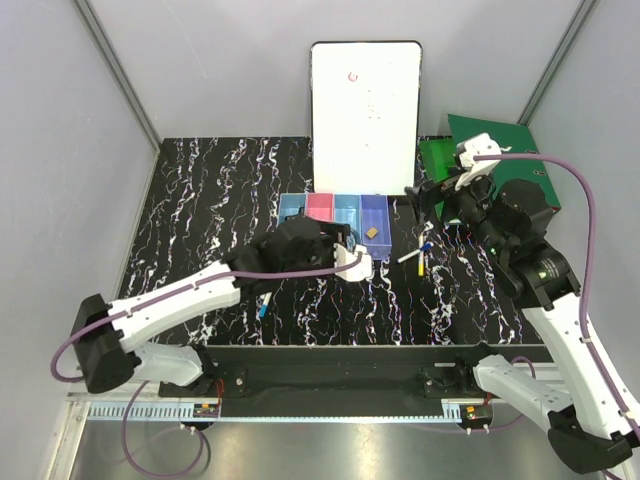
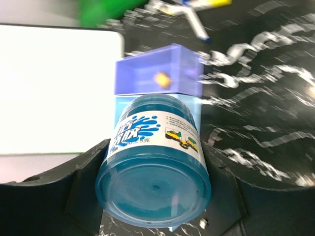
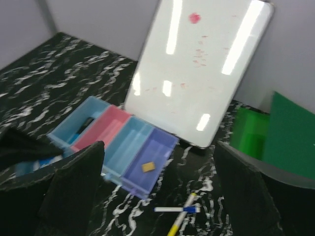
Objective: Sort the stationery into containers
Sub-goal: Pick up the stationery from the center of the board.
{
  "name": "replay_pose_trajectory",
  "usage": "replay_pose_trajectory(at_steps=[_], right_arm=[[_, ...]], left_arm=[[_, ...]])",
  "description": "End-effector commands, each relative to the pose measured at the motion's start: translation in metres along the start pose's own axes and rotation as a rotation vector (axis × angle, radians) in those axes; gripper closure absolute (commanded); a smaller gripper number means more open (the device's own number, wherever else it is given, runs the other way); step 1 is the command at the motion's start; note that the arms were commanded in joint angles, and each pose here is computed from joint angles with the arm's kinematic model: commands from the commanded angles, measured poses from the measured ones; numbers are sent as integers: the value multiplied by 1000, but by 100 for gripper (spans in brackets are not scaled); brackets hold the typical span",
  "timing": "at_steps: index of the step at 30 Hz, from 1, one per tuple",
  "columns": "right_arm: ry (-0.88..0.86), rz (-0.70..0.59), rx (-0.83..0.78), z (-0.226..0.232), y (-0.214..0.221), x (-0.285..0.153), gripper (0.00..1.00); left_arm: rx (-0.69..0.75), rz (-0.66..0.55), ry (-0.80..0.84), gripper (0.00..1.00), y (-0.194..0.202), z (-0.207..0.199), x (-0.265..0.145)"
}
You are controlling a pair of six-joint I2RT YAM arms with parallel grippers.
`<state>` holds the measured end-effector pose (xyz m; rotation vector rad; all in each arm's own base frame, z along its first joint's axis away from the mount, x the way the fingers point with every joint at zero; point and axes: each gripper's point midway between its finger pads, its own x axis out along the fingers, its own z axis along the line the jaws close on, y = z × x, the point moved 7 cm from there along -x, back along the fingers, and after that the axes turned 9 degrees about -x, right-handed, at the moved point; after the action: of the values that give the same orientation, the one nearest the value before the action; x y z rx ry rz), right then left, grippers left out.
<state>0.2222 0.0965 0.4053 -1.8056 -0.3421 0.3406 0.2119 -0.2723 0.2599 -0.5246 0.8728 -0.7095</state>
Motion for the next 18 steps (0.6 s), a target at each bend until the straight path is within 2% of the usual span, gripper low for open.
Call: replay_pose_trajectory(at_steps=[1, 3, 8, 11, 14, 18], right_arm=[[-424, 1, 120, 45, -11, -14, 0], [-510, 57, 164, 55, -5, -12, 0], [-721, 101, 223, 74, -1, -11, 0], [-750, 108, 239, 72, 2, -7, 0], [-747, 99, 285, 49, 4, -2, 0], [-958, 82, 417, 44, -9, -6, 0]], left_arm=[[-61, -308, -388, 100, -49, 54, -31], [-87, -380, -455, 100, -59, 64, -44], [-134, -580, -573, 100, -86, 80, -76], [-137, -663, -575, 100, -101, 81, -91], [-151, -735, -559, 100, -111, 77, -105], [-141, -792, -519, 100, -118, 62, -119]])
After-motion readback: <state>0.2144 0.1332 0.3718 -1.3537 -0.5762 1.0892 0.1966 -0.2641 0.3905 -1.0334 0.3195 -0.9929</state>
